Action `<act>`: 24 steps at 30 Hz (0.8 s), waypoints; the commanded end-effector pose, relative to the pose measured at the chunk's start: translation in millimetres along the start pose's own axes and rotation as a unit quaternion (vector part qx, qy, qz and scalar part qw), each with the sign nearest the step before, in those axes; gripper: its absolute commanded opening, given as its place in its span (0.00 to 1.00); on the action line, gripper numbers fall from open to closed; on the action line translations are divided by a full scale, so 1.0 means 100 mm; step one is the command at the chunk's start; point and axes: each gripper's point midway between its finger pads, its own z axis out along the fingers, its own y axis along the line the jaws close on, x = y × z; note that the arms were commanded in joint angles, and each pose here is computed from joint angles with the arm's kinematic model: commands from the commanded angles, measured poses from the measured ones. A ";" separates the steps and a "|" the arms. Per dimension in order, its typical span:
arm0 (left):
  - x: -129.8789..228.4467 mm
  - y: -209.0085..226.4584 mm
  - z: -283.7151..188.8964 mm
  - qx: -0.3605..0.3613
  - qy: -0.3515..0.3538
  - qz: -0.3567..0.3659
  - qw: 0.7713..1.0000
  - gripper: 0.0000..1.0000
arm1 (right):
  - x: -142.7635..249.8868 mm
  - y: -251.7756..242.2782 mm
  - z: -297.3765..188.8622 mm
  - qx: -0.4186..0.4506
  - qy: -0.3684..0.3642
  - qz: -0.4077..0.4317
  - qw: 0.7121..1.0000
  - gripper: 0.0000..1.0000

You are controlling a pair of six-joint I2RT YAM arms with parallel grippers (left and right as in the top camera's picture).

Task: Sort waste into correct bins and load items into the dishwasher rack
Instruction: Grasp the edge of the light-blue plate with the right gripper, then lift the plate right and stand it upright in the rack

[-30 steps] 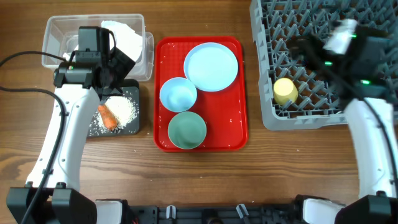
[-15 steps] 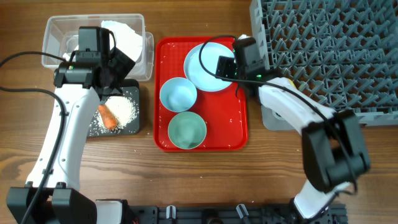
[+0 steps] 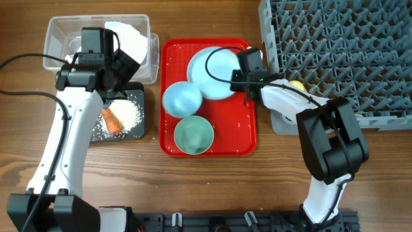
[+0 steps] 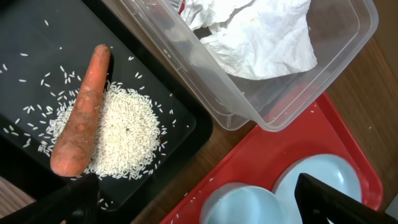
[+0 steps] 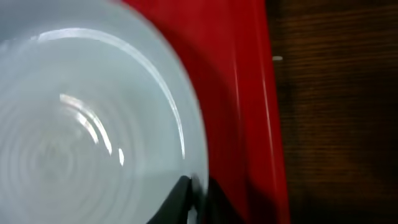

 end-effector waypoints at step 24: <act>0.01 0.02 0.04 -0.006 0.002 -0.005 1.000 1.00 | -1.90 -0.23 -2.31 0.050 -0.350 -0.035 0.935 0.04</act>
